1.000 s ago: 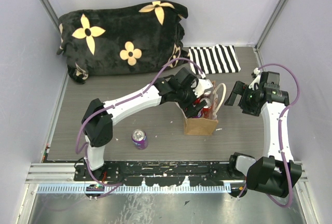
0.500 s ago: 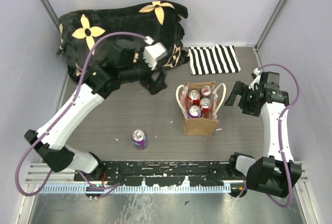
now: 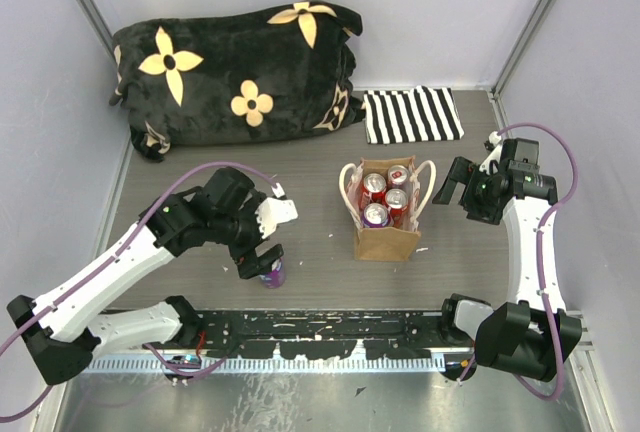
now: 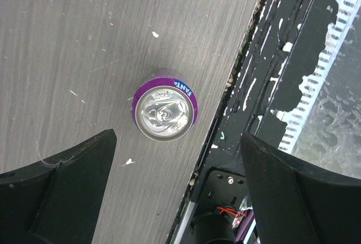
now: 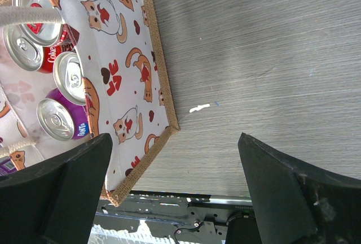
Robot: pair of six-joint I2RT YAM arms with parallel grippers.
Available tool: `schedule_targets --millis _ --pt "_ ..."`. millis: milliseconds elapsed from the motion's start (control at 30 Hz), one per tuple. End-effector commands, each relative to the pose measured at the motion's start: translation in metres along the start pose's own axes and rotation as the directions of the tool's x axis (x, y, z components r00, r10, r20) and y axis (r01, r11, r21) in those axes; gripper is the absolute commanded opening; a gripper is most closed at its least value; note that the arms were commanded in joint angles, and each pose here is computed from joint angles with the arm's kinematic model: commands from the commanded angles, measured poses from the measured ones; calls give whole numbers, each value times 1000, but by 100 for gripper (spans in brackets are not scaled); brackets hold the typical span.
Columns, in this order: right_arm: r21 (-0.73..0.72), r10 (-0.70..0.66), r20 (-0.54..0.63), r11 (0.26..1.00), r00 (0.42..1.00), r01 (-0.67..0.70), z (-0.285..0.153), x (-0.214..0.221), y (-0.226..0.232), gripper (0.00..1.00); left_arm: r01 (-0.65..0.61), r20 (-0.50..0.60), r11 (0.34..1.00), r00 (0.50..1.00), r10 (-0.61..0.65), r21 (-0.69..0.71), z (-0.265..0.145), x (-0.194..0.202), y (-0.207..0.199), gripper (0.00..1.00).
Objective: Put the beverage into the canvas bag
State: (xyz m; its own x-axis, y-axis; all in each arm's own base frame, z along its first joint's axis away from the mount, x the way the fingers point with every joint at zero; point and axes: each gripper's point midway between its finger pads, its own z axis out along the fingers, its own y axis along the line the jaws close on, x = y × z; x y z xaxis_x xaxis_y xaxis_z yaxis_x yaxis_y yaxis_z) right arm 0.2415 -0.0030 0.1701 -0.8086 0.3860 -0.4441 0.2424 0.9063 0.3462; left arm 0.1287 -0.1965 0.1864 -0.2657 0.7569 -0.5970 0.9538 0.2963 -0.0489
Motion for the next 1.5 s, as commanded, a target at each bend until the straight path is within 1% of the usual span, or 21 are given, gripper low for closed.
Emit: schedule_targets --millis 0,233,500,700,800,867,900,967,1000,1067,1100,1133,1167,1200,1267,1333,1467 --pt "-14 -11 57 1000 998 12 -11 -10 5 100 13 -70 999 998 -11 31 17 13 -4 98" --pt "-10 -14 64 1000 998 15 -14 -11 6 100 -5 -123 1000 992 4 -13 47 19 11 98" --pt "-12 -19 67 1000 998 19 -15 -13 7 100 -1 -190 999 982 -7 -43 70 39 19 98" --pt "-15 -19 67 1000 998 20 -16 -14 7 100 -10 -220 998 976 -2 -55 76 50 21 98" --pt "-16 -19 70 1000 997 20 -17 -16 8 100 -15 -250 999 968 2 -49 77 56 20 100" --pt "-16 -19 71 1000 997 21 -17 -16 8 100 -16 -254 999 967 3 -49 79 56 21 95" --pt "-16 -19 69 1000 997 20 -17 -15 8 100 -15 -248 999 969 2 -49 79 54 21 90" --pt "-14 -19 68 1000 998 20 -16 -15 8 100 -10 -235 999 972 -1 -46 80 50 20 77" --pt "-13 -18 69 1000 997 19 -16 -14 7 100 -3 -254 999 967 -6 -36 84 53 20 70" --pt "-11 -18 68 1000 998 19 -16 -13 7 100 3 -268 1000 963 -10 -27 84 53 18 49" --pt "-11 -18 67 1000 998 19 -16 -13 7 100 6 -271 1000 962 -13 -26 83 52 18 37" --pt "-9 -16 65 1000 998 17 -16 -12 6 100 7 -272 1000 962 -15 -27 81 50 18 19" --pt "-9 -18 66 1000 998 18 -16 -12 6 100 8 -272 999 962 -17 -32 79 48 19 7" --pt "-9 -17 66 1000 998 17 -16 -12 6 100 3 -269 999 963 -16 -47 75 44 22 1" --pt "-10 -17 67 1000 998 18 -16 -12 6 100 -14 -245 996 970 -8 -88 66 28 32 0" --pt "-10 -16 65 1000 998 17 -15 -12 6 100 -25 -196 990 981 -2 -135 54 6 48 0" --pt "-17 -14 60 1000 998 16 -12 -9 6 100 15 -82 971 996 -36 -239 32 -47 92 0"
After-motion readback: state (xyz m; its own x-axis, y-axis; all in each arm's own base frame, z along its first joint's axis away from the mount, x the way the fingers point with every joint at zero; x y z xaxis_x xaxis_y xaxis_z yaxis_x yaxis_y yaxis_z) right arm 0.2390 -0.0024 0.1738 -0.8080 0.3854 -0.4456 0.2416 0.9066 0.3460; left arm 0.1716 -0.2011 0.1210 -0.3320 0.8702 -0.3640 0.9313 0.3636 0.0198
